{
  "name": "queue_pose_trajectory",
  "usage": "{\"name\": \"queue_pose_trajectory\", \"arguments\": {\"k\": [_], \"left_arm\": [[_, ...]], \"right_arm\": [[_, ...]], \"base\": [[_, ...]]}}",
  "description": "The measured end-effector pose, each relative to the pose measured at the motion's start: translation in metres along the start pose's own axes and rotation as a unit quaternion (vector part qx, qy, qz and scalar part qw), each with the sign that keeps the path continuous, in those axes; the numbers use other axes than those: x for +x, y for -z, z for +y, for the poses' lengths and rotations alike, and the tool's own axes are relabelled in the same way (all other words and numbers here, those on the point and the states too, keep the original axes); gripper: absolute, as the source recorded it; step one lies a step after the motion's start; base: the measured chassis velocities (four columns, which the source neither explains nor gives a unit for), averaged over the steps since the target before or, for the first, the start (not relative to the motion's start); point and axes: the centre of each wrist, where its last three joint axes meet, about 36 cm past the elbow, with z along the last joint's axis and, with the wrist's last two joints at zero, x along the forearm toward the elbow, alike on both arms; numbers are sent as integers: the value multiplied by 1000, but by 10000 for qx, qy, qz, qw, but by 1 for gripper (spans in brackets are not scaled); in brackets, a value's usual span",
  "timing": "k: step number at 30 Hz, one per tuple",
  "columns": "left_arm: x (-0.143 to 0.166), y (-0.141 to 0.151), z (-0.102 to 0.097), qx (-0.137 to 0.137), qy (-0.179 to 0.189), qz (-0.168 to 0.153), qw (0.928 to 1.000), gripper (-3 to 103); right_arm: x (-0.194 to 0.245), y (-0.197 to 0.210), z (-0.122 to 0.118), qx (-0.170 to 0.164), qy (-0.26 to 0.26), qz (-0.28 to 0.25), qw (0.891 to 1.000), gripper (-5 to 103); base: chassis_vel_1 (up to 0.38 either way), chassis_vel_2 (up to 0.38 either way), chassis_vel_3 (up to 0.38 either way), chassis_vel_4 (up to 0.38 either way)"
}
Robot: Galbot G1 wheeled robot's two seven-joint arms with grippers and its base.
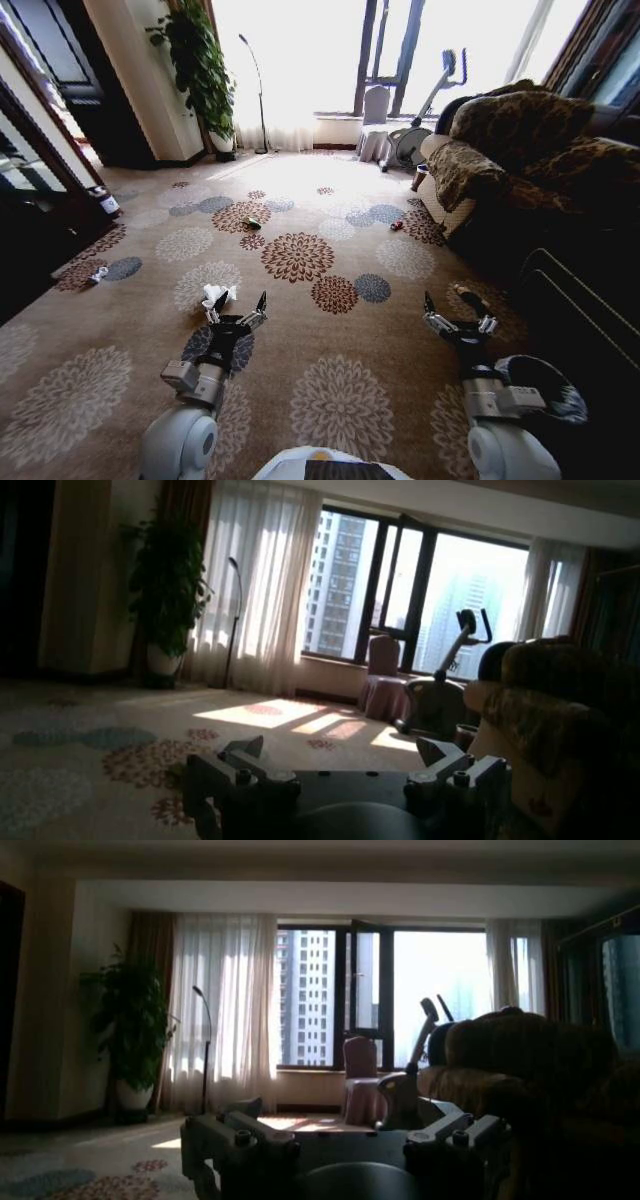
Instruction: Pick up the trash from the ground and place it into the trash bin.
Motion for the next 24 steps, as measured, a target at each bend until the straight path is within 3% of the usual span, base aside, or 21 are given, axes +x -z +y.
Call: {"name": "queue_pose_trajectory", "arguments": {"k": [24], "left_arm": [[0, -3, -2, -20, -18, 17, 10000, 100]], "right_arm": [[2, -2, 0, 17, -6, 40, 10000, 100]], "base": [[-10, -9, 9, 8]]}}
